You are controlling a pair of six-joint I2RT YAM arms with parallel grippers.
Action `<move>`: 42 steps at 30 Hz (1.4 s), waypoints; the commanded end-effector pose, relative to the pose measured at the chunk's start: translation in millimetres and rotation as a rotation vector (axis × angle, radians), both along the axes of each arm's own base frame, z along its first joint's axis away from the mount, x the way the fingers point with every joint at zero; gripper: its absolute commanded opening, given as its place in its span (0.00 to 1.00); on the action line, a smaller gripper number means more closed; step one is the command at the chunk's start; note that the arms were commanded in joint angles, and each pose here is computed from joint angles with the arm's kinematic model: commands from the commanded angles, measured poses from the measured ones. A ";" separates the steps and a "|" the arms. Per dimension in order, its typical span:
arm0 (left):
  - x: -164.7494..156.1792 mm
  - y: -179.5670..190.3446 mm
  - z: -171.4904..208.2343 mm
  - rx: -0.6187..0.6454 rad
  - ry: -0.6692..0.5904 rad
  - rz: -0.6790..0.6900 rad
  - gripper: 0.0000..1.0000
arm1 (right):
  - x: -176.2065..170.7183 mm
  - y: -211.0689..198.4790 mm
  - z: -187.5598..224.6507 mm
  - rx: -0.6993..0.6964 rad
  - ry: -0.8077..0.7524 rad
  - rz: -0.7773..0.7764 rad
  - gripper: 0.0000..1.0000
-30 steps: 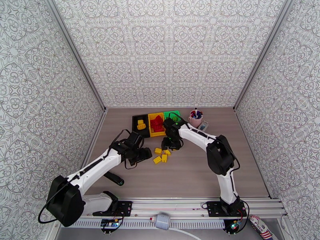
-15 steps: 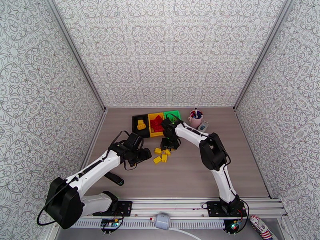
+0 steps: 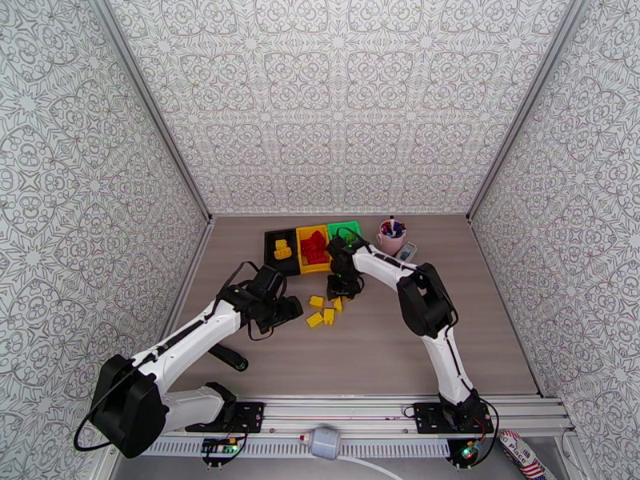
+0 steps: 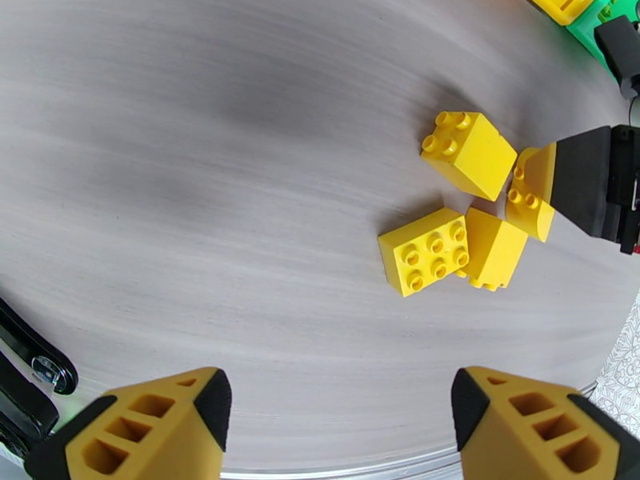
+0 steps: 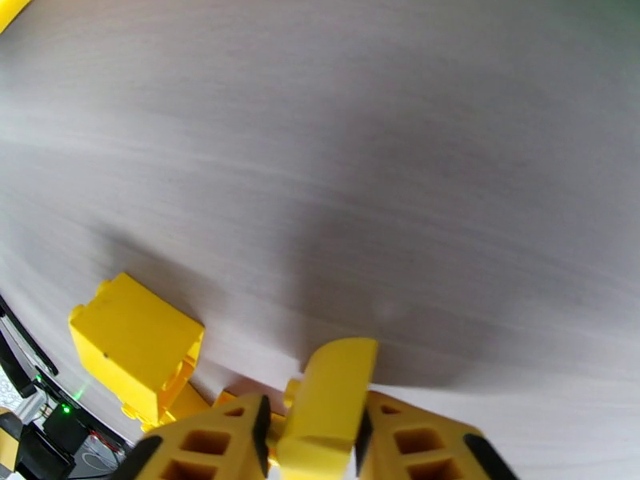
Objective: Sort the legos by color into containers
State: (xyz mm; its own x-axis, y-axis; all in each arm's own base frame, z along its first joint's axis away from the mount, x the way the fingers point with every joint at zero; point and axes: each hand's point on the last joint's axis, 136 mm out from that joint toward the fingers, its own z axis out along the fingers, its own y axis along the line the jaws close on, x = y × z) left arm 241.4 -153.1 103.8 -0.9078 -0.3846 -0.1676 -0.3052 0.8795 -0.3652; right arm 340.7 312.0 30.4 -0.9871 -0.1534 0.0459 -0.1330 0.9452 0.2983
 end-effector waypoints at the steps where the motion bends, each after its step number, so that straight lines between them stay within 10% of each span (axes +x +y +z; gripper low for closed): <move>1: 2.9 -0.5 5.8 -0.026 -0.002 0.016 0.78 | -4.3 -3.7 -0.2 0.006 0.001 -0.012 0.28; 12: 54.2 2.2 27.4 -0.330 -0.082 0.167 0.83 | 4.0 3.3 57.5 0.142 -0.086 -0.081 0.24; 23: 144.9 26.4 73.9 -0.660 -0.237 0.324 0.92 | 42.1 88.5 132.1 0.640 -0.086 -0.176 0.24; 35: 153.9 77.6 95.3 -0.547 -0.284 0.475 0.91 | 140.2 154.7 174.3 1.038 -0.097 -0.331 0.30; 42: 126.0 77.5 81.1 -0.522 -0.250 0.473 0.91 | 175.8 172.1 175.6 1.075 -0.096 -0.303 0.57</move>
